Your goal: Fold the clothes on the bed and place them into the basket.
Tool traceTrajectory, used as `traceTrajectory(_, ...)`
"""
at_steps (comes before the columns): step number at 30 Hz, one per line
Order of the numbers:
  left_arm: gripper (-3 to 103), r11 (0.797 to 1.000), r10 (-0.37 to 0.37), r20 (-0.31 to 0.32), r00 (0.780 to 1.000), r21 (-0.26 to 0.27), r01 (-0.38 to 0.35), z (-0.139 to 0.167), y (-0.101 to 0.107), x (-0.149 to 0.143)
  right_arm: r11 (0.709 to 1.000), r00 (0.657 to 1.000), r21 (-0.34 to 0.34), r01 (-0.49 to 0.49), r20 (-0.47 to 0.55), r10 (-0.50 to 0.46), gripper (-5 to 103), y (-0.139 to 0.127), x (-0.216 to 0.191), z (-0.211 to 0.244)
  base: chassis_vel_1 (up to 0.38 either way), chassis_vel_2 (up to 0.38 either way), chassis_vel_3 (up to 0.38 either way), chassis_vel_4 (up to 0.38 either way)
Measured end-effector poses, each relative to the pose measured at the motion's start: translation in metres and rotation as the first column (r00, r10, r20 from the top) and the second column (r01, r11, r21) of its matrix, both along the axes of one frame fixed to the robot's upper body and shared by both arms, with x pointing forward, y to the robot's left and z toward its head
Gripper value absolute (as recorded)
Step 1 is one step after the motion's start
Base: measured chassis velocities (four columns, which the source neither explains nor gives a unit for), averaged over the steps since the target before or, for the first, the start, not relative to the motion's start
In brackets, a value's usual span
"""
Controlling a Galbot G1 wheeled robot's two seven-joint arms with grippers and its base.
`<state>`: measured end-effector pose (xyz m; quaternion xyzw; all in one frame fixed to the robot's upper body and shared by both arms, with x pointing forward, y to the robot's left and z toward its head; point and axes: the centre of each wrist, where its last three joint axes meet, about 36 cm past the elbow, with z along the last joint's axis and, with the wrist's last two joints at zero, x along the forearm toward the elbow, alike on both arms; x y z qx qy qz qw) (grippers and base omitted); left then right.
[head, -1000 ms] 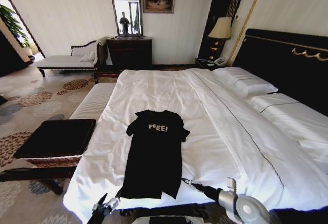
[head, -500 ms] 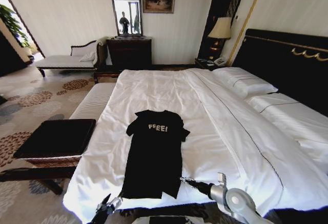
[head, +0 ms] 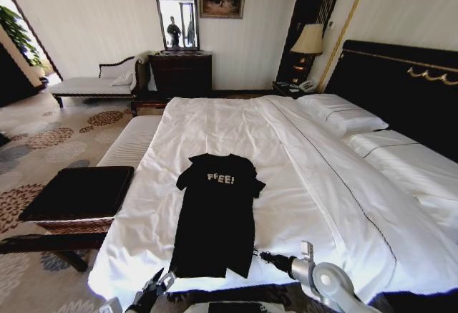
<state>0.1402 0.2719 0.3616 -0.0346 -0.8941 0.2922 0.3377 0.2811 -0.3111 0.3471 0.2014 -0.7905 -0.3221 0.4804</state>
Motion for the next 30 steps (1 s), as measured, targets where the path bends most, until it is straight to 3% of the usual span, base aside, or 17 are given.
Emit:
traceTrajectory(5,53,1.000,0.000,0.003,1.000,-0.011,0.000,-0.003,-0.004,0.002,1.000,1.000,-0.001,-0.001,-0.010,0.001,0,0.001,-0.005,-0.002,0.000,0.000,0.000,0.000)
traceTrajectory(15,10,1.000,0.022,0.040,0.999,-0.013,-0.021,0.013,-0.002,-0.002,1.000,1.000,0.004,0.001,0.004,-0.001,0,0.006,-0.008,0.005,0.000,0.000,0.000,0.000)
traceTrajectory(22,0,0.998,0.055,0.068,0.996,0.016,-0.056,0.029,0.007,-0.012,0.999,0.999,-0.034,0.013,0.034,-0.011,0,-0.002,-0.012,0.027,0.000,0.000,0.000,0.000)
traceTrajectory(25,0,0.995,0.082,0.078,0.994,0.052,-0.086,0.035,0.010,-0.021,0.995,0.999,-0.100,0.021,0.037,-0.018,0,-0.003,-0.018,0.041,0.000,0.000,0.000,0.000)
traceTrajectory(28,0,0.995,0.077,0.074,0.994,0.063,-0.081,0.036,0.007,-0.026,0.993,0.999,-0.117,0.020,0.033,-0.016,0,-0.001,-0.021,0.045,0.000,0.000,0.000,0.000)
traceTrajectory(30,0,0.995,0.065,0.056,0.996,0.075,-0.069,0.039,0.000,-0.039,0.986,1.000,-0.166,0.006,0.004,-0.005,0,0.002,-0.027,0.048,0.000,0.000,0.000,0.000)
